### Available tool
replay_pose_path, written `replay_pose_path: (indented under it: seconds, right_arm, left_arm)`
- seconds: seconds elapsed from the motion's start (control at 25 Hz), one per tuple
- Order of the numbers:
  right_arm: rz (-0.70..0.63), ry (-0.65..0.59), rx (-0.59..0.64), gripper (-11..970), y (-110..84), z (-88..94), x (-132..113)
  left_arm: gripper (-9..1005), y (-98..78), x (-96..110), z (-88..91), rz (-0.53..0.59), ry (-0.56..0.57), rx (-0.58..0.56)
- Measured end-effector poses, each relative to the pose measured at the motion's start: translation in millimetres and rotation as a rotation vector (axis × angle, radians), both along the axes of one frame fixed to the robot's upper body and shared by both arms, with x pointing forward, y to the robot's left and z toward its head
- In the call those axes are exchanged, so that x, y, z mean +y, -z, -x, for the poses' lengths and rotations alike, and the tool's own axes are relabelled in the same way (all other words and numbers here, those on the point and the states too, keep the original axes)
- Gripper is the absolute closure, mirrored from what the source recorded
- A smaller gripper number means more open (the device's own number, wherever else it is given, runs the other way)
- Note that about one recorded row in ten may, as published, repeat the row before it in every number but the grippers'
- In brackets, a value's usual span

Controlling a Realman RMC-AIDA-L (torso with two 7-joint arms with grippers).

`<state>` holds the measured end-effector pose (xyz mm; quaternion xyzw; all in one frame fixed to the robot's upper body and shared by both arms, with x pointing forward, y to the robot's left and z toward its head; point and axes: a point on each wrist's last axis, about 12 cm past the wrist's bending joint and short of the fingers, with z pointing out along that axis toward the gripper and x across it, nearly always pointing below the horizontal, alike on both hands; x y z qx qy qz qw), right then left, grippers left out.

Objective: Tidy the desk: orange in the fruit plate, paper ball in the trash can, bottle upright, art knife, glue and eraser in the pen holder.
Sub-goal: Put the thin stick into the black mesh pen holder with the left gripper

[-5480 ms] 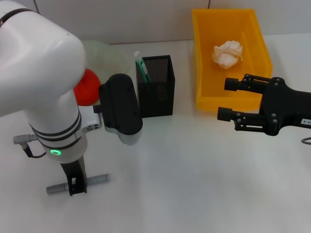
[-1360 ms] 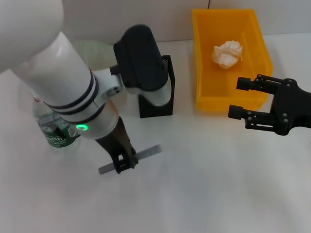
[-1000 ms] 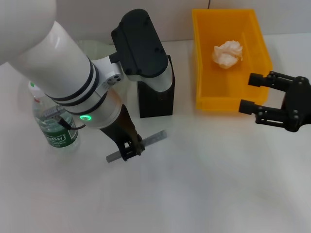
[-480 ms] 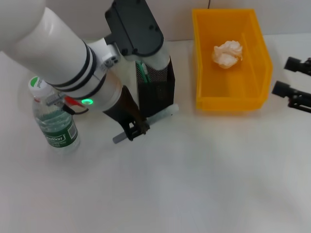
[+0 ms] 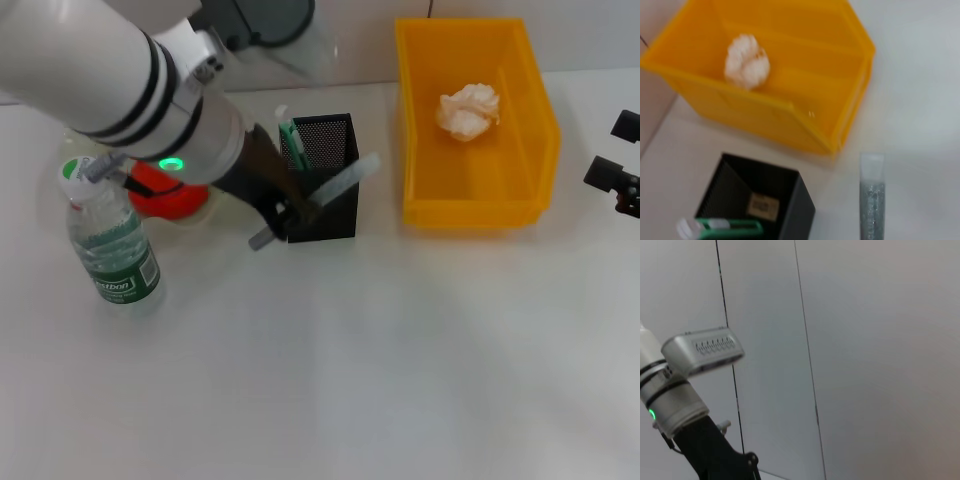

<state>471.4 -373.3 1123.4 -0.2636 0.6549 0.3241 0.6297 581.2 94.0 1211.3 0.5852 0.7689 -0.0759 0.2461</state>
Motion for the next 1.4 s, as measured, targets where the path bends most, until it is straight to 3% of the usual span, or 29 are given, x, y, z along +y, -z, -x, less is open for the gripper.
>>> replay_pose_path:
  seconds: [0.04,0.2,0.52,1.0,1.24,1.32,1.4]
  right_arm:
    - [-0.002,-0.001,0.001,197,0.2,-1.1,0.7]
    - [-0.004,-0.003,0.001,197,0.3,-2.3,1.2]
    - [-0.003,-0.005,-0.003,197,0.7,-3.4,2.0]
    - [-0.001,0.004,0.002,197,1.6,-4.0,1.1]
    - [-0.001,0.004,0.003,197,1.8,-3.8,1.1]
    - [-0.001,0.005,0.005,197,2.2,-3.2,0.8]
    - [-0.002,0.005,0.005,197,2.3,-2.8,0.7]
  left_arm:
    - [866,-13.1,2.9,0.5,0.067,-0.012,-0.024]
    - [866,-24.4,6.7,0.4,0.128,-0.026,-0.044]
    - [866,-35.5,18.2,-6.8,0.303,-0.088,-0.080]
    - [867,-28.3,26.5,-6.8,0.518,-0.144,-0.133]
    - [867,-28.3,26.5,-6.8,0.518,-0.144,-0.133]
    - [867,-6.8,23.3,-0.1,0.614,-0.182,-0.216]
    - [867,-6.8,23.3,-0.1,0.614,-0.182,-0.216]
